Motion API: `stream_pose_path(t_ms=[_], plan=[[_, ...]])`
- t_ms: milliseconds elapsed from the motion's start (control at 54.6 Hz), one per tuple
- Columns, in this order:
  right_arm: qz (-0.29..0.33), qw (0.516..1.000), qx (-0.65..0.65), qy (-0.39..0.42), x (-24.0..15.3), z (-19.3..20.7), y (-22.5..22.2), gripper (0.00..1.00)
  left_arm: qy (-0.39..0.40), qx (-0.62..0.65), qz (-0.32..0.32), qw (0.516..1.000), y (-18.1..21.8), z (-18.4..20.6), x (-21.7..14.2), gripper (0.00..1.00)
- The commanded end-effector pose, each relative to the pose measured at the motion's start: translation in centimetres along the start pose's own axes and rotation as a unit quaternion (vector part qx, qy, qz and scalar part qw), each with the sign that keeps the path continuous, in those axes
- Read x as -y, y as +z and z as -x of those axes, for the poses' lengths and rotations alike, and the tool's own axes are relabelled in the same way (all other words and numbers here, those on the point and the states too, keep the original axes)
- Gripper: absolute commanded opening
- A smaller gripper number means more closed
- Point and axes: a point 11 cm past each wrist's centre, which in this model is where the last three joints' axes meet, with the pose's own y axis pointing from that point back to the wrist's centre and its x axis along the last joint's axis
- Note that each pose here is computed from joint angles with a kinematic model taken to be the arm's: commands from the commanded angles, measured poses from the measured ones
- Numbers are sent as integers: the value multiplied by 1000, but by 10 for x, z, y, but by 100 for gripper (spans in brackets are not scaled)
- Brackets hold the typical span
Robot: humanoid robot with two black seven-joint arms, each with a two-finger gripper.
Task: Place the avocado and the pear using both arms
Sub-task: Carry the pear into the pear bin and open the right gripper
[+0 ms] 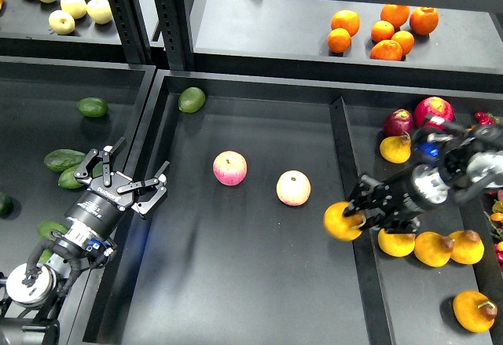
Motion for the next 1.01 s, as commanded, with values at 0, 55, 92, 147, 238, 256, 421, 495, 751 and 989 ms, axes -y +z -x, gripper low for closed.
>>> stream_pose_path(t_ms=[0, 55, 92, 147, 238, 256, 421, 495, 751, 989], plan=[[10, 1000, 22, 20, -14, -14, 23, 23, 2, -1, -1, 1000, -1, -1, -1, 99], [22, 999, 30, 27, -19, -18, 36, 23, 2, -1, -1, 1000, -1, -1, -1, 99], [28, 999, 35, 30, -21, -20, 43, 23, 2, -1, -1, 1000, -1, -1, -1, 99], [42, 998, 44, 34, -25, -23, 58, 23, 2, -1, -2, 1000, -2, -2, -1, 99], [57, 996, 57, 39, -28, -25, 77, 23, 3, -1, -2, 1000, -2, -2, -1, 99], [61, 996, 60, 38, -29, -25, 82, 23, 3, -1, -2, 1000, -2, -2, -1, 99], [84, 993, 83, 26, -20, -16, 116, 23, 3, -1, -3, 1000, -2, -2, -1, 99], [93, 991, 90, 21, -17, -12, 127, 23, 3, -1, -3, 1000, -2, -2, -1, 99], [129, 986, 102, 1, 0, 5, 165, 24, 4, -2, -6, 1000, -4, -3, 0, 99], [153, 982, 114, -5, 11, 13, 191, 25, 5, -2, -6, 1000, -4, -3, 0, 99]])
